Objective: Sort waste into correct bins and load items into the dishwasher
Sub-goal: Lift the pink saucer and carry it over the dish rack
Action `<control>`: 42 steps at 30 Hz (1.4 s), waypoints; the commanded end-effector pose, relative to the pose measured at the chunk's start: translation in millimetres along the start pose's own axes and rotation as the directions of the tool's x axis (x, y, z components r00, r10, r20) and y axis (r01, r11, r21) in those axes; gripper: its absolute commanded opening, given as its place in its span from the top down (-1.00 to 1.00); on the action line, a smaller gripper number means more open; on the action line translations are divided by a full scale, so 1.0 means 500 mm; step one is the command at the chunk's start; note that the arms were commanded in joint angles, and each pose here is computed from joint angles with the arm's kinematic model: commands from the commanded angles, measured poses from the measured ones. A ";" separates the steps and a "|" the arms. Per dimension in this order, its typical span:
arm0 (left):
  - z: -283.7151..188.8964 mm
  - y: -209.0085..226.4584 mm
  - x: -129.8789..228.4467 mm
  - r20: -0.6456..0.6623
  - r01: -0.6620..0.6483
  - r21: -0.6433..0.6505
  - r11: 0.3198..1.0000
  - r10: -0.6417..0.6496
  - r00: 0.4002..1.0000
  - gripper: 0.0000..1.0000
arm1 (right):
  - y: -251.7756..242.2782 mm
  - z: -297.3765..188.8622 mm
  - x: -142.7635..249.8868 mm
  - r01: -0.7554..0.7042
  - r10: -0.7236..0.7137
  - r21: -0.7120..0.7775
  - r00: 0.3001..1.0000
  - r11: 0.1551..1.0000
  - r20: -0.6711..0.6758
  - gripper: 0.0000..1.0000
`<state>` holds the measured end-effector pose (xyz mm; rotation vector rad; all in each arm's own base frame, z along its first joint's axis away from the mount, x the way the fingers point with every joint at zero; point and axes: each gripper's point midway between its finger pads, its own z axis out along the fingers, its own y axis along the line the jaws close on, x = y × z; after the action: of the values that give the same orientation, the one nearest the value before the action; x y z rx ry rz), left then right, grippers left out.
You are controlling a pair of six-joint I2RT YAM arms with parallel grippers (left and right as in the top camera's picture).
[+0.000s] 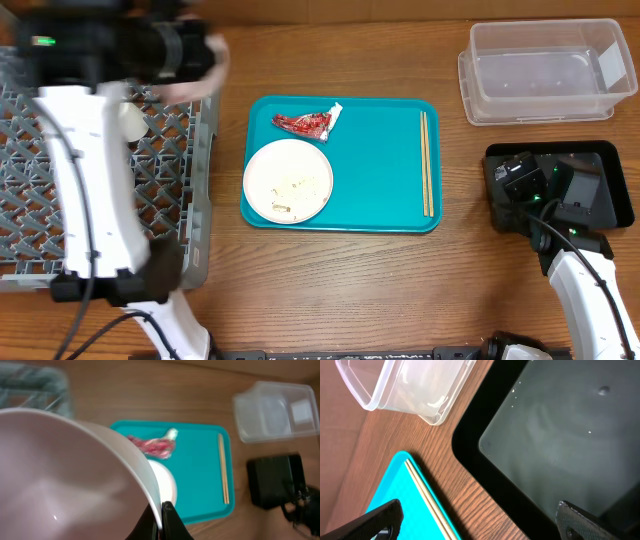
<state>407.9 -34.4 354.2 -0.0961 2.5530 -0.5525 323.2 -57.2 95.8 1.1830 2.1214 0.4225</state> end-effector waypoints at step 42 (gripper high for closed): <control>0.064 0.623 -0.073 0.326 0.055 0.693 0.718 -0.381 0.865 0.92 | 0.023 -0.011 -0.020 0.004 -0.003 -0.030 1.000 1.000 0.027 -0.99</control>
<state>468.4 233.5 238.3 -0.2568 1.8015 -1.3366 323.3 -57.3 95.9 1.1828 2.1211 0.4226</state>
